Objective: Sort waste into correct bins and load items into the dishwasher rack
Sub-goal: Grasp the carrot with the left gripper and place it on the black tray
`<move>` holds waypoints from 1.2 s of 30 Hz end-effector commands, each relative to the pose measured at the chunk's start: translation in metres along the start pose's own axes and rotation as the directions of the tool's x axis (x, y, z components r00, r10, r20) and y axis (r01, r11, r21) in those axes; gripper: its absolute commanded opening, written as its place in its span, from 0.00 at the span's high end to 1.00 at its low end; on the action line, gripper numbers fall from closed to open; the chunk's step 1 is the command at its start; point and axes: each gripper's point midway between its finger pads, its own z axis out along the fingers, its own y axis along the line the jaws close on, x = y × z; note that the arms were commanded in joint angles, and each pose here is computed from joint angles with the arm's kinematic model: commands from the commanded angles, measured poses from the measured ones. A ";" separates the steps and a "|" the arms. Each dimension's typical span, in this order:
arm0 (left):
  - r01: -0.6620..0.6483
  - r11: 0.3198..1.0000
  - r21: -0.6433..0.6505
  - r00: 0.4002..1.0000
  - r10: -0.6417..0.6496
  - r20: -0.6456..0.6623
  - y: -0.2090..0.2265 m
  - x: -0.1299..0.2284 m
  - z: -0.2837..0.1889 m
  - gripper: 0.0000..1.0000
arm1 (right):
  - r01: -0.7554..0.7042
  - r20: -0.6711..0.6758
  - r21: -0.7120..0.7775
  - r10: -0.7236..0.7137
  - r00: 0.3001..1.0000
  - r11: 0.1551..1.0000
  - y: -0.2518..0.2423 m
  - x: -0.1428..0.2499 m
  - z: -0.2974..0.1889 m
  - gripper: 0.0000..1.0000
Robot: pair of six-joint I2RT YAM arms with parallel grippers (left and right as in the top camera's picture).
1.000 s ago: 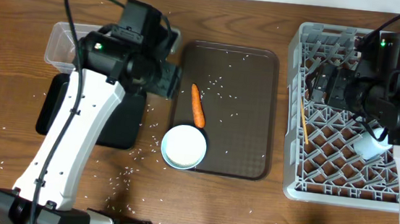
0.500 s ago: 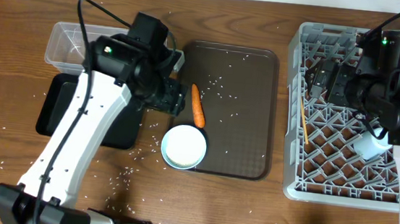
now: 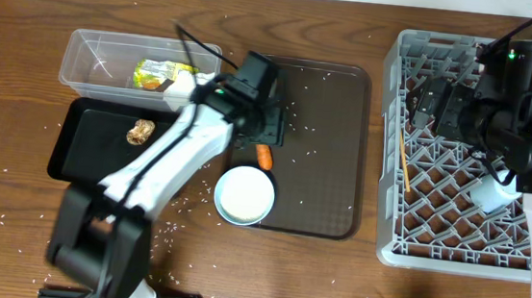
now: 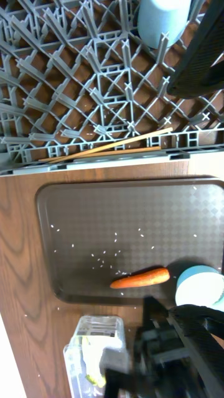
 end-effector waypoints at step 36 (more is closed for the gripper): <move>0.408 0.882 -0.236 0.909 -0.367 0.199 0.102 -0.006 -0.109 0.73 | -0.011 -0.039 0.016 0.011 0.999 1.000 -0.003 0.009 0.001 0.01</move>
